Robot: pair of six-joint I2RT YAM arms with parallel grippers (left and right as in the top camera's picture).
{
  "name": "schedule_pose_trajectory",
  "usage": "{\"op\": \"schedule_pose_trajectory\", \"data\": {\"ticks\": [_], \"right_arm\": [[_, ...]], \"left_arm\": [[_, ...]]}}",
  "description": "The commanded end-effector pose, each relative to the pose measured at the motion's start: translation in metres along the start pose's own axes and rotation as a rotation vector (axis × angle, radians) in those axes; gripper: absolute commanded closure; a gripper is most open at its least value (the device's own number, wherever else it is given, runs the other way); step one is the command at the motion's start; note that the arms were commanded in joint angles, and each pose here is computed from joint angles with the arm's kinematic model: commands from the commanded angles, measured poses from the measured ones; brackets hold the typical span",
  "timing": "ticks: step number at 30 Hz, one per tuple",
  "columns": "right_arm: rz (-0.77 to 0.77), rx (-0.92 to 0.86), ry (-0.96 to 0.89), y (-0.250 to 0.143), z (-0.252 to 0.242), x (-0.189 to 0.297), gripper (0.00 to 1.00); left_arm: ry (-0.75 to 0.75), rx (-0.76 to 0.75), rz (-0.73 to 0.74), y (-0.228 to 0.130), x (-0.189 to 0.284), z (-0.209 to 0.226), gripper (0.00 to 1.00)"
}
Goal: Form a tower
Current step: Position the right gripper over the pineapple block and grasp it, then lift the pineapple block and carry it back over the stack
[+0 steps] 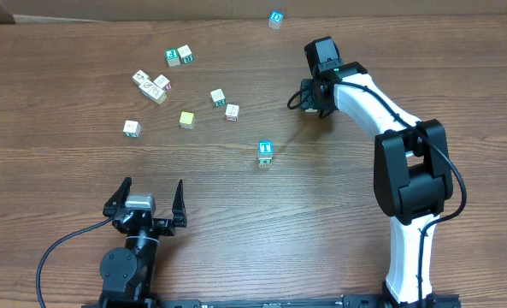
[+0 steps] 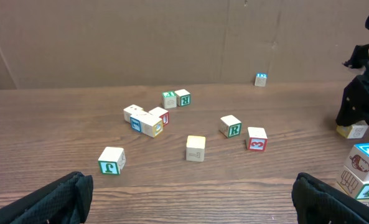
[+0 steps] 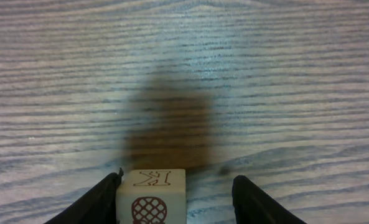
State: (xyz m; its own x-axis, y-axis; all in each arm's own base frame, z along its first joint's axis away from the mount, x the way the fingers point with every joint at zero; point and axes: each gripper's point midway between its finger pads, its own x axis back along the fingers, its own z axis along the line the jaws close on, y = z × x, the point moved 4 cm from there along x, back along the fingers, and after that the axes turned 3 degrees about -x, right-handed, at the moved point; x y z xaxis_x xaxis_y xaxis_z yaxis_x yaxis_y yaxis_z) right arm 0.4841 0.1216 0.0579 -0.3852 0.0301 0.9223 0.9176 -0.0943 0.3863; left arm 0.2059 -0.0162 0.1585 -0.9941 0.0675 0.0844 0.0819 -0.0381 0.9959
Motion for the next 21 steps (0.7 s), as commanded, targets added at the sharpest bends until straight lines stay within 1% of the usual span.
{"op": "schedule_pose_trajectory", "data": {"ticks": [1, 2, 10, 14, 21], "right_arm": [[0.007, 0.000, -0.002, -0.0015, -0.0007, -0.0024, 0.49], [0.007, 0.000, -0.002, -0.0015, -0.0007, -0.0024, 0.53], [0.025, 0.002, -0.009, -0.0053, -0.0021, -0.0023, 0.64], [0.041, 0.005, -0.015, -0.0085, -0.0034, -0.0019, 0.72], [0.044, 0.005, -0.016, -0.0079, -0.0045, 0.0070, 0.74]], "left_arm": [[-0.001, -0.015, -0.009, 0.0008, 0.0003, 0.0004, 0.00], [-0.001, -0.015, -0.009, 0.0008, 0.0003, 0.0004, 0.00], [-0.001, -0.015, -0.009, 0.0008, 0.0003, 0.0004, 0.00], [-0.001, -0.015, -0.009, 0.0008, 0.0003, 0.0004, 0.00], [-0.001, -0.015, -0.009, 0.0008, 0.0003, 0.0004, 0.01]]}}
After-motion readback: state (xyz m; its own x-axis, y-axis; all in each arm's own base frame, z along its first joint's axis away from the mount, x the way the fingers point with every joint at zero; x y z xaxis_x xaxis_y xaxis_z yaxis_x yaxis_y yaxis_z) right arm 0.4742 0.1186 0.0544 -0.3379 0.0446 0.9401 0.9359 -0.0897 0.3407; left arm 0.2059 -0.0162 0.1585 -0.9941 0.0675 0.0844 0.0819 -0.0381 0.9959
